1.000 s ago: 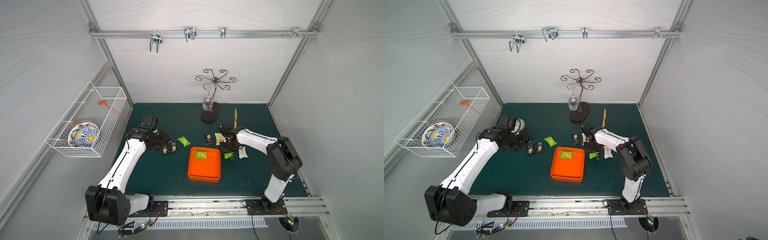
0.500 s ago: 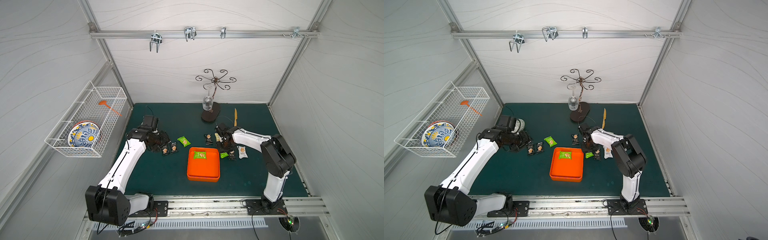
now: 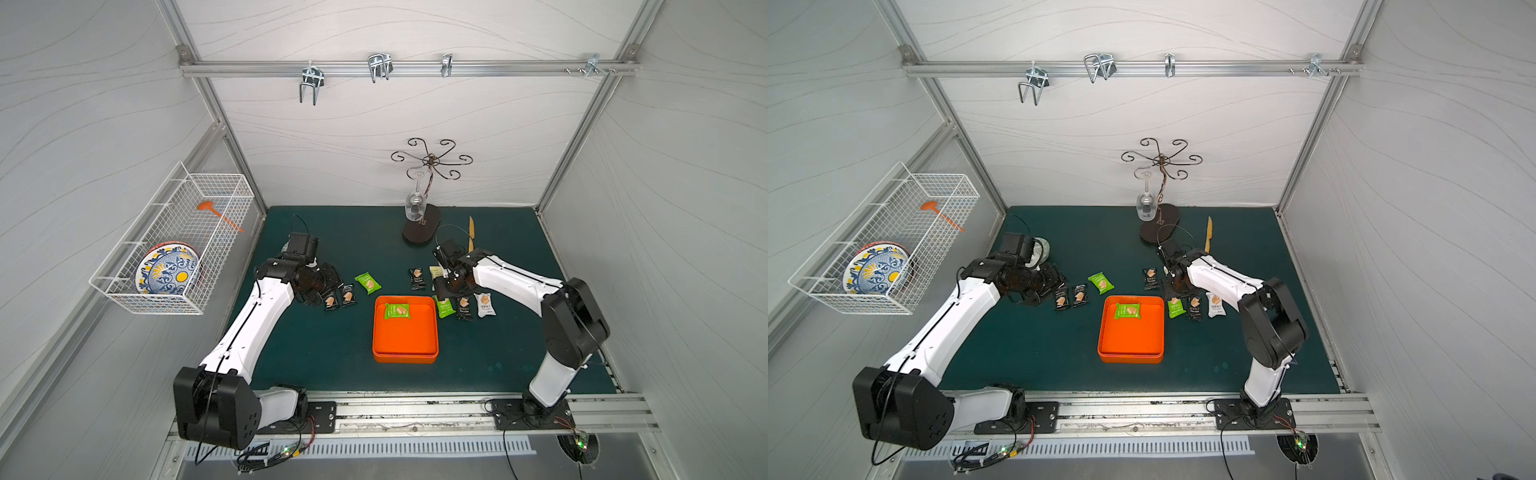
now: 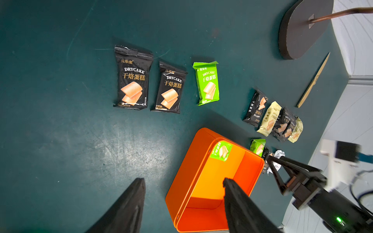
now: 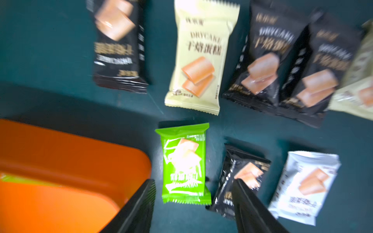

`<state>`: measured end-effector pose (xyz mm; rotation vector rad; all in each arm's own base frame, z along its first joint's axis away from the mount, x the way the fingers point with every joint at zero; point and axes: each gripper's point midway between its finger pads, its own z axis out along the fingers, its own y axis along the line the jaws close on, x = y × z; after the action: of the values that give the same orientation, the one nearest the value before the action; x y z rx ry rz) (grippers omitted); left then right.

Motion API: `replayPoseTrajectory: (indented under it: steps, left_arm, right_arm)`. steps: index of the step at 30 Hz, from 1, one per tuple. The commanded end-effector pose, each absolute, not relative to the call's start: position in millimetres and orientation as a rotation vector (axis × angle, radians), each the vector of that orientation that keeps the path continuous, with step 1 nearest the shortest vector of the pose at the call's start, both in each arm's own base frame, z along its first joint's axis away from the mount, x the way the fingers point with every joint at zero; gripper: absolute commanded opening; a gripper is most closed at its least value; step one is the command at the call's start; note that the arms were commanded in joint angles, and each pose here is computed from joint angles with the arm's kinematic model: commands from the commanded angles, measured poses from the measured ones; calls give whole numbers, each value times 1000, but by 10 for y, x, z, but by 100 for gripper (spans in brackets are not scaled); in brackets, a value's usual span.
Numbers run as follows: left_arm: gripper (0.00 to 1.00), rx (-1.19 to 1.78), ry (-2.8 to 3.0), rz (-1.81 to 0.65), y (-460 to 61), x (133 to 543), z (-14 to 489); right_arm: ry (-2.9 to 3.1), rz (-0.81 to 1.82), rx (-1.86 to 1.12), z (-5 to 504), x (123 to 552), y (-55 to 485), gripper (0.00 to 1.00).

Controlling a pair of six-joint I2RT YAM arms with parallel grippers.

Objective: Take the cookies out of the storage box
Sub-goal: Place the cookie at the center of the board, then pick up the cookie from the storage box.

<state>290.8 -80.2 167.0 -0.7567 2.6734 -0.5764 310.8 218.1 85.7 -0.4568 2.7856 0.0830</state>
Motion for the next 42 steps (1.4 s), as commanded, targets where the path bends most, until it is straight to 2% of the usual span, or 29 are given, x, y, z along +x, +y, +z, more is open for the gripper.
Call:
replayPoseTrajectory:
  steps: [1, 7, 15, 24, 36, 42]
  left_arm:
    - [66, -740, 2632, -617, -819, 3034, 1730]
    - [66, -768, 2618, -654, -756, 3013, 1742]
    - [66, -822, 2595, -667, -589, 2865, 1759]
    - [66, -854, 2584, -665, -459, 2769, 1769]
    - [66, -875, 2594, -690, -470, 2799, 1703]
    - [66, -877, 2597, -698, -481, 2787, 1692]
  right_arm:
    - [2688, 127, -659, 1119, 2964, 2391, 65]
    - [2452, 356, -1115, 1323, 2455, 3191, 63]
    - [2424, 461, -1311, 1035, 2261, 3719, 63]
    - [2433, 415, -1365, 701, 2381, 3925, 66]
    - [2399, 262, -1427, 405, 2530, 3902, 67]
    - [2437, 299, -1455, 330, 2447, 3911, 67]
